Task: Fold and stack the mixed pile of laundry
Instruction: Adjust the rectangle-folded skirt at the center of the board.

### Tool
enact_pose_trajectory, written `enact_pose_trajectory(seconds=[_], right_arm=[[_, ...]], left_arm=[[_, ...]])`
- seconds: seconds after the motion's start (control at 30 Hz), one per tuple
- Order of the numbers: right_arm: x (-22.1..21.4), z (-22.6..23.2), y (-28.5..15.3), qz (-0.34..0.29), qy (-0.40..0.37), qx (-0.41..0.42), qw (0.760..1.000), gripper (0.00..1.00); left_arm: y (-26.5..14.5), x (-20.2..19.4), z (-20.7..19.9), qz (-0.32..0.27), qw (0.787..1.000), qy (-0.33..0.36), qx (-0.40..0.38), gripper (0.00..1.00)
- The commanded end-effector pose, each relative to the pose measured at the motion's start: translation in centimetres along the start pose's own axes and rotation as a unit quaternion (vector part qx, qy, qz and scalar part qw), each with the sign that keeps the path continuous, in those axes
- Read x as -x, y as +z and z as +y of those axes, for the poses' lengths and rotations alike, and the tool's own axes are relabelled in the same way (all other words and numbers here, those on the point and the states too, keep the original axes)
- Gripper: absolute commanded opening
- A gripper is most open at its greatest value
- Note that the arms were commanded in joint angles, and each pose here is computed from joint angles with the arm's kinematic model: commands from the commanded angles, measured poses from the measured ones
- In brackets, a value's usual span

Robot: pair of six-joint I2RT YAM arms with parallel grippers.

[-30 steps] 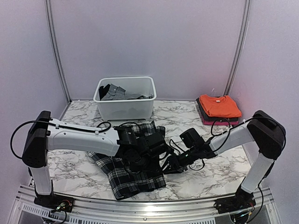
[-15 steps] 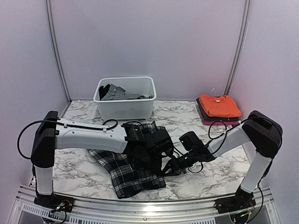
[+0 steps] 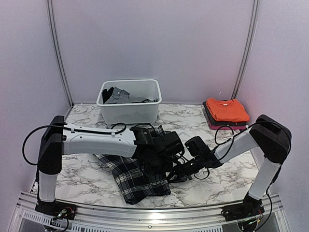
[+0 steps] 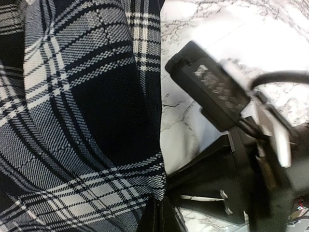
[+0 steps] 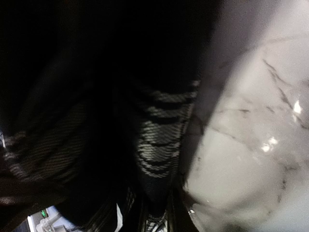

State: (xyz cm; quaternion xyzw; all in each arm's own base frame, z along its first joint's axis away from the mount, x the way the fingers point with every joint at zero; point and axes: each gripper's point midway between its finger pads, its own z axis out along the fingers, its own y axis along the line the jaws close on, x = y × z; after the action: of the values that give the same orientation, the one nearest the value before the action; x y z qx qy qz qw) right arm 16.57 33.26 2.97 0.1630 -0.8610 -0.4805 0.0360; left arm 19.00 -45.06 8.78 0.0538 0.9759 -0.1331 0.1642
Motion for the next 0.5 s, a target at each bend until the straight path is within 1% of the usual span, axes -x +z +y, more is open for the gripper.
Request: enact_pose_trajectory(seconds=[0.0, 0.1, 0.23, 0.33, 0.4, 0.47], right_arm=[[0.0, 1.1, -1.6, -0.008, -0.015, 0.010, 1.000, 0.19], [-0.5, 0.8, -2.9, -0.016, -0.018, 0.003, 1.000, 0.30], [-1.8, 1.0, -3.6, -0.014, -0.025, 0.024, 0.999, 0.42], [-2.0, 1.7, -3.8, -0.019, -0.031, 0.044, 0.998, 0.54], [-1.9, 1.9, -3.7, -0.015, -0.035, 0.052, 0.998, 0.59], [-1.7, 1.6, -3.3, -0.010, -0.032, 0.053, 0.998, 0.59]], left_arm=[[2.1, -0.9, 0.0, 0.010, 1.000, 0.004, -0.022, 0.00], [2.3, -0.6, -0.4, 0.001, 0.998, -0.012, -0.061, 0.00], [3.0, -0.4, -0.6, 0.006, 0.997, -0.012, -0.072, 0.00], [3.4, -0.4, -1.0, 0.011, 0.997, -0.009, -0.079, 0.00], [3.4, -0.2, -1.3, 0.009, 0.996, -0.008, -0.084, 0.00], [3.3, 0.0, -1.4, 0.007, 0.996, -0.009, -0.088, 0.00]])
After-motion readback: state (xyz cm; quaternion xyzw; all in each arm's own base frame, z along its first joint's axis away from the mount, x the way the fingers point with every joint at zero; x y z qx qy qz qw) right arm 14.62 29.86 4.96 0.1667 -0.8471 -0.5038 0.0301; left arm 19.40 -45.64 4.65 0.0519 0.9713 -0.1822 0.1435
